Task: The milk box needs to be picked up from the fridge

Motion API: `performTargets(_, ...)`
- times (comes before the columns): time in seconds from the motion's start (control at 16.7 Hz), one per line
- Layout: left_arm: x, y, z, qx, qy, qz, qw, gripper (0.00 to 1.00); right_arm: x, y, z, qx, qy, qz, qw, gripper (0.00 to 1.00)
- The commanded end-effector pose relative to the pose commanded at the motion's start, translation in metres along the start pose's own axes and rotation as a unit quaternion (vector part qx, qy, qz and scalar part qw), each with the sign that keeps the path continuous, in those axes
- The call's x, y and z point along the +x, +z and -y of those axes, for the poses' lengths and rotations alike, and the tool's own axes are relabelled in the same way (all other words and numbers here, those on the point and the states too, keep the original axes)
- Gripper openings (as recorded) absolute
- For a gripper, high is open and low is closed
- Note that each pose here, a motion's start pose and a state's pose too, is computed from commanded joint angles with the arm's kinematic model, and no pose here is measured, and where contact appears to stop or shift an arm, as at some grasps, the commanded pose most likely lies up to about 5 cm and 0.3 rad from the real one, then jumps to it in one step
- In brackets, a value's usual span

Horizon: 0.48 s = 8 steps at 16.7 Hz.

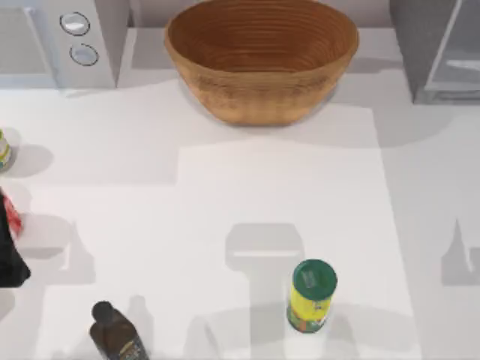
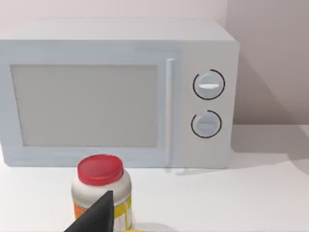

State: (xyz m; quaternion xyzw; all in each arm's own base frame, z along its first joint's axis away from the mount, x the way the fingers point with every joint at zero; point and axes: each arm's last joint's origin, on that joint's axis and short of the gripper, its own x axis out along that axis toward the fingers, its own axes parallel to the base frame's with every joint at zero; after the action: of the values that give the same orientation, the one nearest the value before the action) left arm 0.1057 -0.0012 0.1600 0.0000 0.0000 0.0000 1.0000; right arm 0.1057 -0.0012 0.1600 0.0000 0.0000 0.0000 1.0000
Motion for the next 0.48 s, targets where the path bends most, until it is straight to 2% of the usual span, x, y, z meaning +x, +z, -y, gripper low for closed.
performTargets(0.48,0.000,0.000,0.000,0.000,0.000,0.000,1.000,1.00,0.013,0.012,0.007,-0.001,-0.003,0.013,1.000,1.00)
